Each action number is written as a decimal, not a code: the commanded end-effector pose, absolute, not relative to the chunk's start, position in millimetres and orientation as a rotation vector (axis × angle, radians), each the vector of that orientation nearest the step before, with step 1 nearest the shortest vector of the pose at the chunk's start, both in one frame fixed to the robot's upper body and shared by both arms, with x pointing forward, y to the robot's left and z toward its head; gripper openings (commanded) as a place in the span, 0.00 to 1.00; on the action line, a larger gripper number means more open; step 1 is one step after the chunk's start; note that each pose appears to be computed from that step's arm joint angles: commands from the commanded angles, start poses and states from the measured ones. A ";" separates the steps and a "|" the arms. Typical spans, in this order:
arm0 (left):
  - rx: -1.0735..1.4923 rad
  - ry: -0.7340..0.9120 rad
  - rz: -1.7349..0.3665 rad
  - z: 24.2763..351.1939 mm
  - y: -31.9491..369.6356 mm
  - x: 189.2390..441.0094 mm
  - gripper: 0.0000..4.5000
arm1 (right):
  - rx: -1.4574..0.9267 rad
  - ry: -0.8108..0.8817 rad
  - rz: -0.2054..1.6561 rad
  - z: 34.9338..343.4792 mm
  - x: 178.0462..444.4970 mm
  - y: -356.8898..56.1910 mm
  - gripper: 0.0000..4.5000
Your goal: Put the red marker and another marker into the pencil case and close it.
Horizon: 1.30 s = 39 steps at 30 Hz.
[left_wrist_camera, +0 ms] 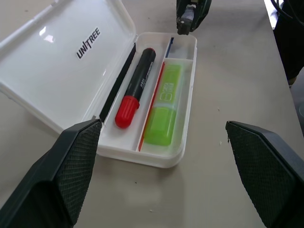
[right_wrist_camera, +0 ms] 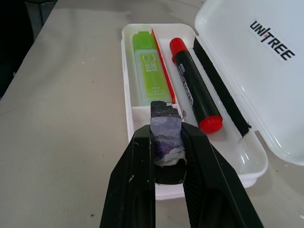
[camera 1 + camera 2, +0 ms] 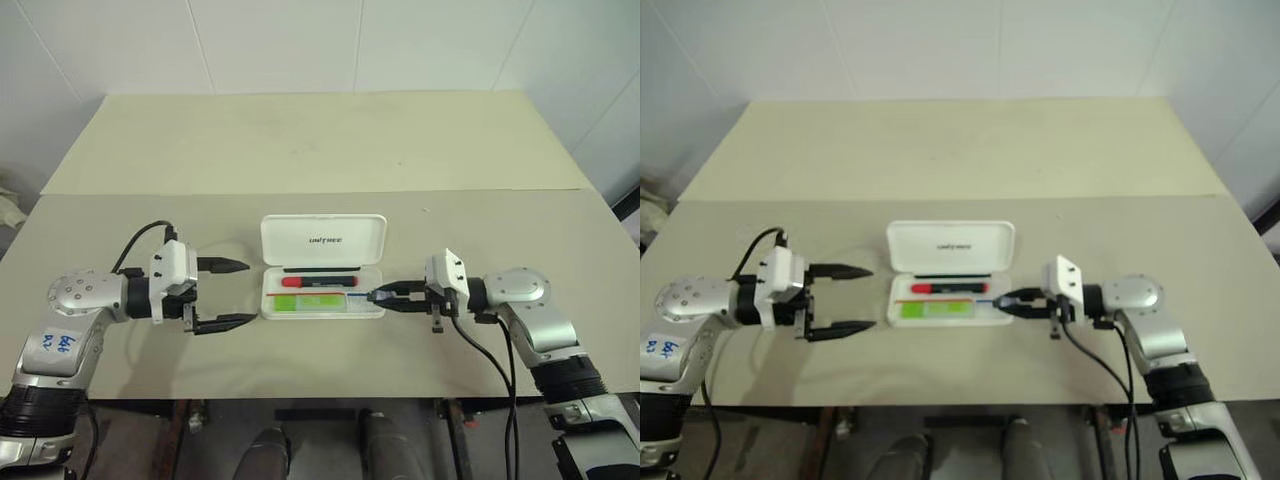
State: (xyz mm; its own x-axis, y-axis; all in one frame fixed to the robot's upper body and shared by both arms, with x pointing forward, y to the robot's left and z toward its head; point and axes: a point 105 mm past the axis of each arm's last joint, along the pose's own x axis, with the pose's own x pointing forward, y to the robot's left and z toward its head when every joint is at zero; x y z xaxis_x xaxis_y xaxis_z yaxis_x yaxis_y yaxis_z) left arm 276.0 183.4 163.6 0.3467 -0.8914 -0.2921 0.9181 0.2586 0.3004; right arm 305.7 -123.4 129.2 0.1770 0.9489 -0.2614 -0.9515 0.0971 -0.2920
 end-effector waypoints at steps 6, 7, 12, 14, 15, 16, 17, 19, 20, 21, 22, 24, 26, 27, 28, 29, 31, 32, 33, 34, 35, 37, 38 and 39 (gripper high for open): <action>0.506 0.006 -1.206 179.6 181.4 272.3 1.00 | -0.452 -0.039 1.436 132.3 309.3 -114.2 0.09; 0.503 0.006 -1.204 179.5 181.4 271.6 1.00 | -0.452 -0.041 1.436 132.1 309.9 -113.8 0.09; 0.497 0.001 -1.198 178.4 179.7 271.4 1.00 | -0.446 -0.053 1.430 130.2 313.7 -110.2 0.09; 0.496 -0.003 -1.196 179.1 178.9 271.5 1.00 | -0.445 -0.057 1.433 130.4 313.7 -109.3 0.17; 0.496 -0.002 -1.196 179.0 179.0 271.3 1.00 | -0.445 -0.059 1.435 130.7 313.7 -108.8 0.25; 0.496 -0.002 -1.196 178.9 179.0 271.2 1.00 | -0.446 -0.060 1.436 130.8 313.7 -108.4 0.32; 0.496 -0.001 -1.195 178.8 179.1 271.0 1.00 | -0.445 -0.061 1.438 131.1 313.5 -108.1 0.40; 0.496 -0.001 -1.193 178.7 179.3 271.0 1.00 | -0.446 -0.061 1.440 131.0 313.4 -108.0 0.57; 0.496 -0.002 -1.192 179.0 179.4 271.1 1.00 | -0.447 -0.060 1.440 130.8 313.5 -108.2 0.64; 0.495 -0.003 -1.191 179.2 179.3 271.3 1.00 | -0.451 -0.061 1.435 130.8 314.2 -108.7 0.72; 0.494 -0.003 -1.191 179.1 179.3 271.4 1.00 | -0.455 -0.064 1.428 131.3 315.0 -109.4 0.80; 0.493 -0.002 -1.191 178.7 179.1 271.6 1.00 | -0.462 -0.072 1.418 132.7 316.2 -110.4 0.97; 0.488 -0.002 -1.191 178.1 178.3 271.9 1.00 | -0.458 -0.100 1.382 141.2 319.0 -113.6 0.99; 0.483 -0.004 -1.190 177.8 177.6 272.1 1.00 | -0.446 -0.123 1.347 148.4 321.4 -116.8 0.99; 0.478 -0.006 -1.189 177.6 177.1 272.3 1.00 | -0.431 -0.139 1.316 154.8 322.8 -120.3 0.99; 0.471 -0.009 -1.187 177.5 176.6 272.2 1.00 | -0.417 -0.153 1.285 159.8 323.5 -124.3 0.99; 0.454 -0.016 -1.187 177.7 175.8 271.9 1.00 | -0.380 -0.161 1.228 165.4 324.2 -133.4 0.99; 0.447 -0.018 -1.186 177.7 175.4 271.6 1.00 | -0.361 -0.161 1.207 166.9 324.2 -137.1 0.99; 0.443 -0.019 -1.185 177.5 175.2 271.5 1.00 | -0.330 -0.157 1.158 168.0 327.4 -144.2 0.99; 0.438 -0.019 -1.180 177.0 175.3 271.8 1.00 | -0.327 -0.141 1.111 165.3 328.3 -155.7 0.99; 0.436 -0.017 -1.179 176.2 175.7 271.9 1.00 | -0.345 -0.126 1.062 162.5 327.6 -169.9 0.99; 0.429 -0.020 -1.171 176.3 176.8 272.9 1.00 | -0.365 -0.113 0.997 164.0 324.6 -188.5 0.99; 0.426 -0.022 -1.170 176.9 177.2 273.2 1.00 | -0.369 -0.117 0.980 166.6 323.4 -192.4 0.99; 0.427 -0.026 -1.168 177.6 177.8 273.7 1.00 | -0.369 -0.122 0.971 169.3 322.4 -193.9 0.99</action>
